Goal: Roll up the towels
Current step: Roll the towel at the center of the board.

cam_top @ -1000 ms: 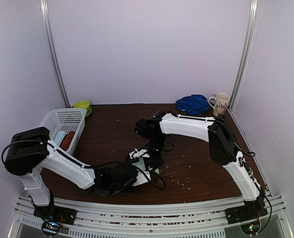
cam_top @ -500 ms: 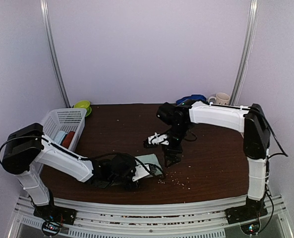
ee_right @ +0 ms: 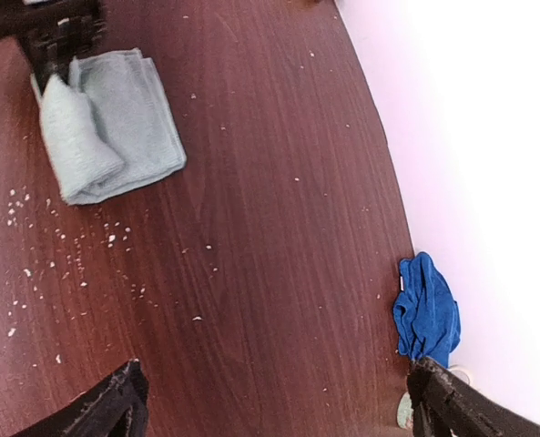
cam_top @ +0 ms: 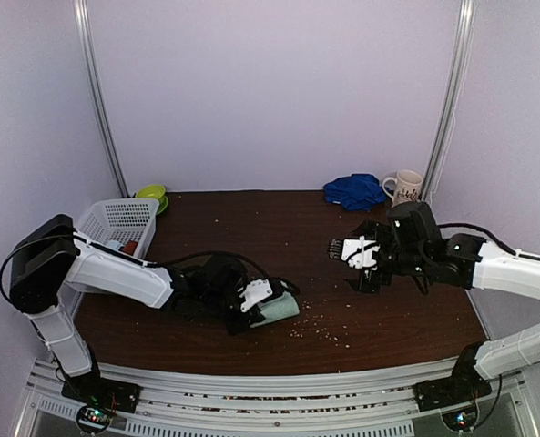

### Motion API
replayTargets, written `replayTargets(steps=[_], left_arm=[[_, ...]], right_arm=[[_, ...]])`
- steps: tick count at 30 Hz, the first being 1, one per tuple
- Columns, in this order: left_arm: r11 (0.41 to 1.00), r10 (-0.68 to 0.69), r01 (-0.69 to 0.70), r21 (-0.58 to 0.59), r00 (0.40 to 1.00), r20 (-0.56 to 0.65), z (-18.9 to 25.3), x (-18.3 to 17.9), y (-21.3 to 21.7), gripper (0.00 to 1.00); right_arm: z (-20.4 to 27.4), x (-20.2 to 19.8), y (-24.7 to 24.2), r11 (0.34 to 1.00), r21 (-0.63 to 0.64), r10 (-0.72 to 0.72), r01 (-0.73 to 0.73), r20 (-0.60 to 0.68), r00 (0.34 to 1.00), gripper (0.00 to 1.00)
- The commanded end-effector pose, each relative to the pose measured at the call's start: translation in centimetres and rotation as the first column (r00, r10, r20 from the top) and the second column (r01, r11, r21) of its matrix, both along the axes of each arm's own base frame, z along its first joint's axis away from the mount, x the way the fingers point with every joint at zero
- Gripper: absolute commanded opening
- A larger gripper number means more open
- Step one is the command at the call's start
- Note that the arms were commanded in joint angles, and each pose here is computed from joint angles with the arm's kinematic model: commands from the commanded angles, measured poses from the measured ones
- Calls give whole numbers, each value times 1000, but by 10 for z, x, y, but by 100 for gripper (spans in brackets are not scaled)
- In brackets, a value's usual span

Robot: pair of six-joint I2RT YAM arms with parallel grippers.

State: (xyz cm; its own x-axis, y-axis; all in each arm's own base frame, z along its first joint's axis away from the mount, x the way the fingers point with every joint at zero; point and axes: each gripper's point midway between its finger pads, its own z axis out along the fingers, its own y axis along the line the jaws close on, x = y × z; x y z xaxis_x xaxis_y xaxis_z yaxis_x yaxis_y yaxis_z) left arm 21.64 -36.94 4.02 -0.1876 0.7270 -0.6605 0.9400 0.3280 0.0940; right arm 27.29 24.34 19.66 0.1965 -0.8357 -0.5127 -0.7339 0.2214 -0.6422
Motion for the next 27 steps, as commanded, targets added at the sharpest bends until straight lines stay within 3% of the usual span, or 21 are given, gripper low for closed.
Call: replayTargets(steps=[1, 5, 12, 19, 24, 27], left_arm=[[999, 23, -16, 37, 980, -200, -22, -5, 5, 0], [998, 41, -25, 58, 955, -294, -35, -3, 5, 0], [999, 39, -43, 1, 896, -442, -39, 2, 1, 0], [998, 50, -58, 2, 855, -516, -41, 5, -4, 0], [994, 101, -107, 26, 792, -602, -49, 8, 2, 0], [987, 156, -146, 71, 737, -658, -57, 11, 7, 0]], right_arm=[[12, -11, 7, 996, 14, 89, -93, 194, 977, 100], [-6, -55, 17, 941, -21, 332, -338, 250, 910, 100], [-65, -85, 36, 867, -208, 492, -452, 222, 842, 100], [-90, -84, 72, 862, -248, 499, -443, 258, 827, 98], [-99, -66, 98, 895, -260, 428, -362, 274, 861, 83], [-99, -49, 108, 925, -256, 357, -281, 334, 872, 79]])
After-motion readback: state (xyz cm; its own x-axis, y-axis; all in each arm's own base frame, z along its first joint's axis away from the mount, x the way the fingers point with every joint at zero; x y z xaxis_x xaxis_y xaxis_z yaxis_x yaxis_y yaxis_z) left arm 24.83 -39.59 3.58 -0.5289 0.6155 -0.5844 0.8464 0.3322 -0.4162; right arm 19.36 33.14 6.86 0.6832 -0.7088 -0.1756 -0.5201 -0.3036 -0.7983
